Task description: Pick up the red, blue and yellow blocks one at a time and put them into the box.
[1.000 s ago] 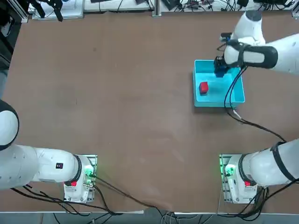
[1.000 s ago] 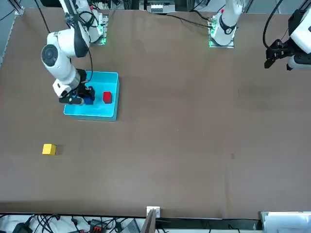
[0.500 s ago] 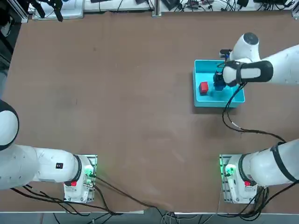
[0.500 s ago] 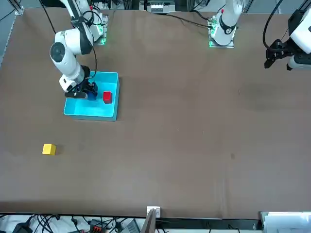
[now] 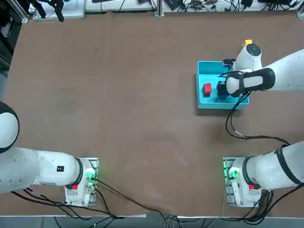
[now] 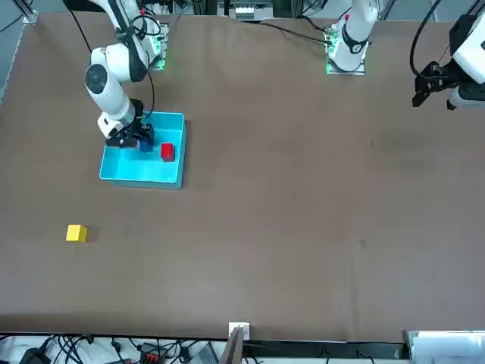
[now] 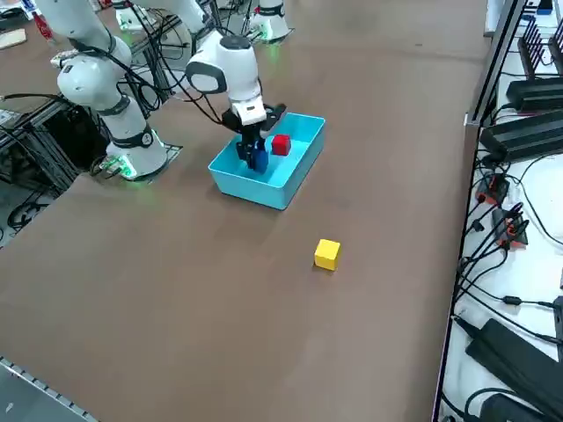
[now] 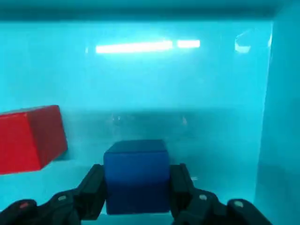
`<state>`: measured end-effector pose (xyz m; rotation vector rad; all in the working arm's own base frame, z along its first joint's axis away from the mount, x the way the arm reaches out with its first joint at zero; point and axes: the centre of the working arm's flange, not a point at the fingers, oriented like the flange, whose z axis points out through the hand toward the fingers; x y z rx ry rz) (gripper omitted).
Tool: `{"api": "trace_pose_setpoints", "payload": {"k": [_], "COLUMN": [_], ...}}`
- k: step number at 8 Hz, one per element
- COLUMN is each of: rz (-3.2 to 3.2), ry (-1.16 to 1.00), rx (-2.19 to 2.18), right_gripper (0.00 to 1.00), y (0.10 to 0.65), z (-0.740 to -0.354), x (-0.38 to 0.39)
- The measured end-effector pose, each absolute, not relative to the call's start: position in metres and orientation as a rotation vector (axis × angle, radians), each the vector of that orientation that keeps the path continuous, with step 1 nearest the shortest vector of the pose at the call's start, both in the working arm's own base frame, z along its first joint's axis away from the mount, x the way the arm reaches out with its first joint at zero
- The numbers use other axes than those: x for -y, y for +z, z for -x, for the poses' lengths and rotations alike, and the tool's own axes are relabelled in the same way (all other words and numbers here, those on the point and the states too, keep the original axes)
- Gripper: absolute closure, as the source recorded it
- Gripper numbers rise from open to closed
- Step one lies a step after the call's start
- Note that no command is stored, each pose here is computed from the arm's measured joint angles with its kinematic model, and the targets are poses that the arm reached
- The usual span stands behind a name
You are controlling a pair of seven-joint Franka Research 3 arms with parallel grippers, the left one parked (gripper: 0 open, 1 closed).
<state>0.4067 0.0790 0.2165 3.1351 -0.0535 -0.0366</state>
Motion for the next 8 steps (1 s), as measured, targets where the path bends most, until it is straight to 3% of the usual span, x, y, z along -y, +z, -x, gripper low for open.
{"api": "trace_pose_setpoints", "payload": {"k": [1, 2, 3, 5, 8], "rz": [-3.135, -3.136, -3.141, -3.147, -3.148], "ry": [-0.038, -0.026, 0.001, 0.029, -0.012], "rx": [0.053, 0.051, 0.048, 0.043, 0.046], "right_gripper": [0.3, 0.15, 0.11, 0.07, 0.12], "y": [0.215, 0.217, 0.222, 0.25, 0.34], "z": [-0.407, -0.408, -0.412, -0.424, -0.469], "x": [-0.079, -0.08, -0.081, -0.084, -0.091]}}
